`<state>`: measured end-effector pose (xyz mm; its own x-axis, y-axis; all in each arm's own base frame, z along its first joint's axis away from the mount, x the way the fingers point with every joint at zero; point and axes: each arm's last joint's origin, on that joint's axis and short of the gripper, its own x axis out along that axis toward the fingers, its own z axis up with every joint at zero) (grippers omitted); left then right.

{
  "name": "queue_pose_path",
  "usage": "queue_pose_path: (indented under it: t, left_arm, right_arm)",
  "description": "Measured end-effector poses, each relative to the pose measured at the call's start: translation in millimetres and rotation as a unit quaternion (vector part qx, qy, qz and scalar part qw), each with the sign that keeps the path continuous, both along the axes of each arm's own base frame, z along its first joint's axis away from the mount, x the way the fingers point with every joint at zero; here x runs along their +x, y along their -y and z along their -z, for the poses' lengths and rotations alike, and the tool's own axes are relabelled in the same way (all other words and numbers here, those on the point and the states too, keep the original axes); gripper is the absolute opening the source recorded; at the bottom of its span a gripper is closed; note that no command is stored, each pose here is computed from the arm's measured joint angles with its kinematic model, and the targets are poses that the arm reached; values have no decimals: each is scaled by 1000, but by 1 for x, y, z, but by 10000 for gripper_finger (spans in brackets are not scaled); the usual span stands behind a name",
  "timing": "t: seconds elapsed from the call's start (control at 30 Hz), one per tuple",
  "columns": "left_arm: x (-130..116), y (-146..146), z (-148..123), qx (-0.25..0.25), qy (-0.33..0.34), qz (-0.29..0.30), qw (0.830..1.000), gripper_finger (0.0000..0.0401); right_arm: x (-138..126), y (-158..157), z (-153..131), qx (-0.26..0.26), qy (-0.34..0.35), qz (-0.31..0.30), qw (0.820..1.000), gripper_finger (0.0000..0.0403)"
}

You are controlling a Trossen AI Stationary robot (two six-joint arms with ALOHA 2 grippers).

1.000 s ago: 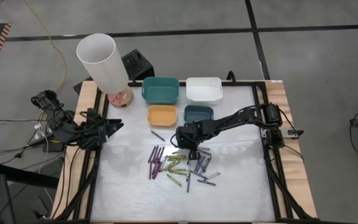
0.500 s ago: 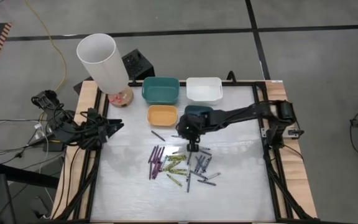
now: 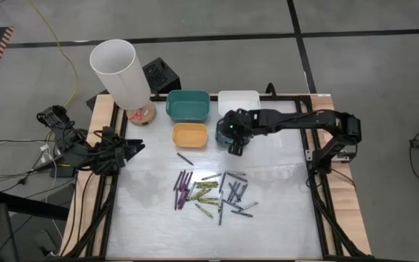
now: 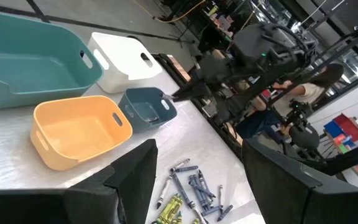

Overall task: Sort crayons
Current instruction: Put the black crayon into the blue bin

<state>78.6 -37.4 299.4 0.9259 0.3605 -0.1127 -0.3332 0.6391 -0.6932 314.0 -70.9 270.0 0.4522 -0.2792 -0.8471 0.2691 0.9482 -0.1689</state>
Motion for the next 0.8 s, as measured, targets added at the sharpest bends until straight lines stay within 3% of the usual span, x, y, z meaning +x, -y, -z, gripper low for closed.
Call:
queue_pose_path:
  t: [0.17, 0.8]
  left_arm:
    - [0, 0, 0, 0, 0, 0, 1000, 226]
    - [0, 0, 0, 1, 0, -2, 1000, 226]
  right_arm:
    - [-6, 15, 9, 11, -37, 33, 999, 2]
    - [18, 28, 71, 31, -134, -40, 990, 3]
